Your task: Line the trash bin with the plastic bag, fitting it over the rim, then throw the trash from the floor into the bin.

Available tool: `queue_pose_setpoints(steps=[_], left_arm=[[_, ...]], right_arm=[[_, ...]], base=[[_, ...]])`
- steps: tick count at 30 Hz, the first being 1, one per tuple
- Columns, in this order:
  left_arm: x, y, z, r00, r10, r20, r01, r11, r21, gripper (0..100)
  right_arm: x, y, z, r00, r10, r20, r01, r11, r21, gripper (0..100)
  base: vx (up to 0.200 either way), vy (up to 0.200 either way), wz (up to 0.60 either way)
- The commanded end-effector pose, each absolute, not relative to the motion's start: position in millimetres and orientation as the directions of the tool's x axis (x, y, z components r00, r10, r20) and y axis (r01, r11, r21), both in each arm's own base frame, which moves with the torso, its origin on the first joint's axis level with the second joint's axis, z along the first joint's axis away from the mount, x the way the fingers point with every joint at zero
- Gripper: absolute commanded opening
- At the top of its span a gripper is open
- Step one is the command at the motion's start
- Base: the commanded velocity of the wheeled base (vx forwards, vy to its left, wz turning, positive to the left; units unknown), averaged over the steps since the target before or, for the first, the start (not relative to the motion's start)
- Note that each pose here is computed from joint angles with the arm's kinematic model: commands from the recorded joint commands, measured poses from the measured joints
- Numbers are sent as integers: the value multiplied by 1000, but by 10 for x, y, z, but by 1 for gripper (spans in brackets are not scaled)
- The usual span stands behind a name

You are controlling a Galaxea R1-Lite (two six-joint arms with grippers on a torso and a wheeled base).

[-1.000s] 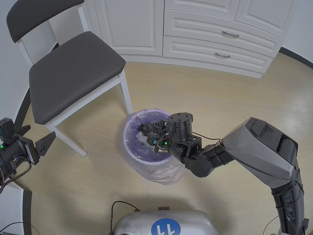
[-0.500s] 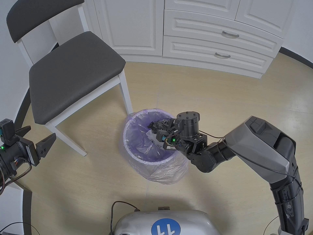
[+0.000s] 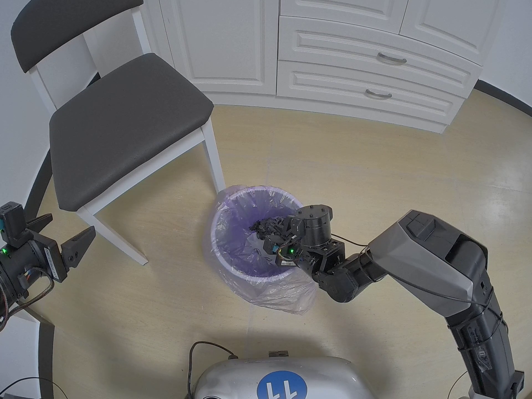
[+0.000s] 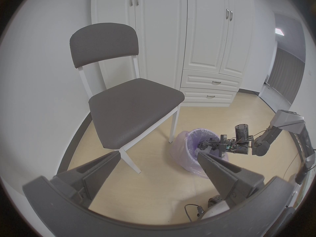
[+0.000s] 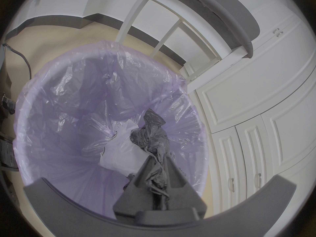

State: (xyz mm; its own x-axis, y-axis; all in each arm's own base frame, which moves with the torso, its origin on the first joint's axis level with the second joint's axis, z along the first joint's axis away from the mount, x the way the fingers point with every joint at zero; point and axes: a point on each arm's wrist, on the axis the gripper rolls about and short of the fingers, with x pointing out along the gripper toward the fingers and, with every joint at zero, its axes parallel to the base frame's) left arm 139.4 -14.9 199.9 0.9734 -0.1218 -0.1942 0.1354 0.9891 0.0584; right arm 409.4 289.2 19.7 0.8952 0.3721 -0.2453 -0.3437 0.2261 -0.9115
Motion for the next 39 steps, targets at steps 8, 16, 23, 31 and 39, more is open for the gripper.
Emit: queue_pose_setpoints(steps=[8,16,23,31,39], left_arm=[[1395,-149,2000,973,-122,-194,136,989,59,100],[1389,-148,2009,974,-122,-189,135,989,59,100],[1390,-148,2010,975,-122,-188,135,989,59,100],[1392,-148,2007,974,-122,-191,135,989,59,100],[1391,-148,2002,974,-122,-192,136,989,59,100]], right_arm=[[4018,2965,472,896,397,-200,-312,241,-919,0],[3904,3061,568,885,424,-193,-313,233,-921,0],[3915,3058,485,886,415,-206,-319,224,-921,100],[3920,3052,483,886,414,-207,-319,221,-922,100],[3887,3064,640,888,423,-180,-299,236,-925,100]], base=[[0,0,0],[0,0,0],[0,0,0],[0,0,0],[0,0,0]])
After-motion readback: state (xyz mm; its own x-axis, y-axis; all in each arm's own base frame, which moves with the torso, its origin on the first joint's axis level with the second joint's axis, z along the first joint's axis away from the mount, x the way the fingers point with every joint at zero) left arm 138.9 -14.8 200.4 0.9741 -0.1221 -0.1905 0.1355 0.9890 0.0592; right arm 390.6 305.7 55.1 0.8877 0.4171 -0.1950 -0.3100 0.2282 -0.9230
